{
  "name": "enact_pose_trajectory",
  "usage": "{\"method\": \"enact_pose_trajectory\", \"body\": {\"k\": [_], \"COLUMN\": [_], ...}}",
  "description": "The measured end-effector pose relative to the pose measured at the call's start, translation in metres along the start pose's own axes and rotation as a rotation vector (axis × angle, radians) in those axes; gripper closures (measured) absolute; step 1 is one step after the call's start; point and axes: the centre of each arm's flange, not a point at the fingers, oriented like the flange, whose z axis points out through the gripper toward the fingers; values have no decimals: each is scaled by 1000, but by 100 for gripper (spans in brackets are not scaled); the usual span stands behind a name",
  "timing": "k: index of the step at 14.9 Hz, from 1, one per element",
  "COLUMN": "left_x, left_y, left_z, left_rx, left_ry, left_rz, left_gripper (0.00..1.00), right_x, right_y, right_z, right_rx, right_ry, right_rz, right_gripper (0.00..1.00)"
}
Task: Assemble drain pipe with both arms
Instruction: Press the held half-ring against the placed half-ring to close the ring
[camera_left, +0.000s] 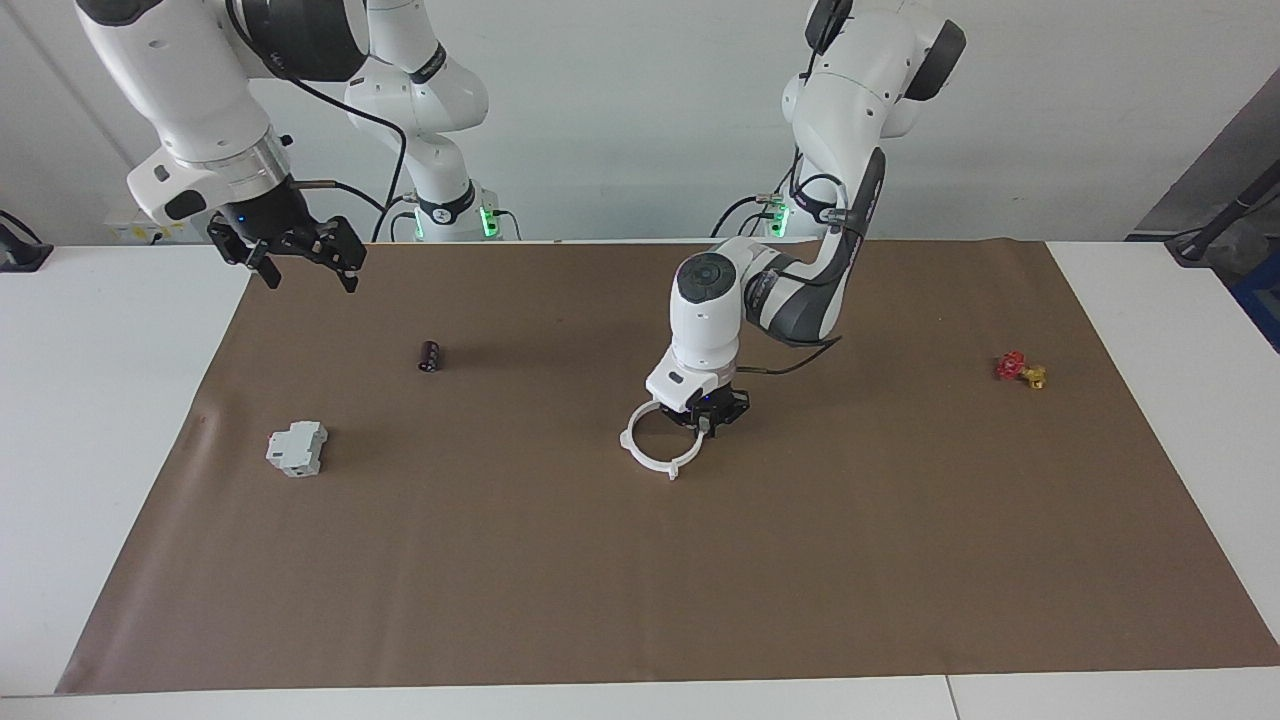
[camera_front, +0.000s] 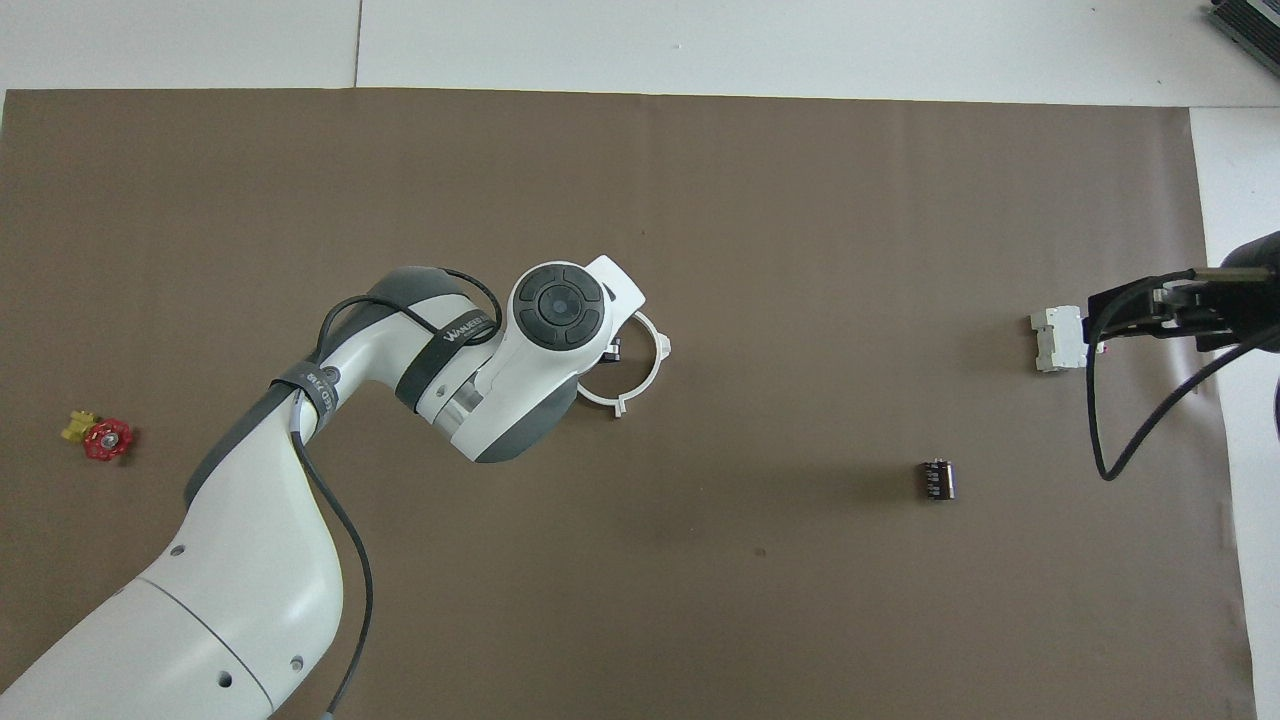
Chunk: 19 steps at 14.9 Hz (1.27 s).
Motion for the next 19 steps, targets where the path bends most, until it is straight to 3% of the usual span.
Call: {"method": "enact_pose_trajectory", "body": {"k": [19], "left_x": [9], "left_y": [1], "left_z": [1], "left_rx": [-10], "left_ry": [9], "left_rz": [-5], "left_gripper": [79], "right_x": [0], "right_y": [0], "right_z": [0], "right_rx": [0], "right_ry": [0], "right_rz": [0], "right_gripper": [0]}}
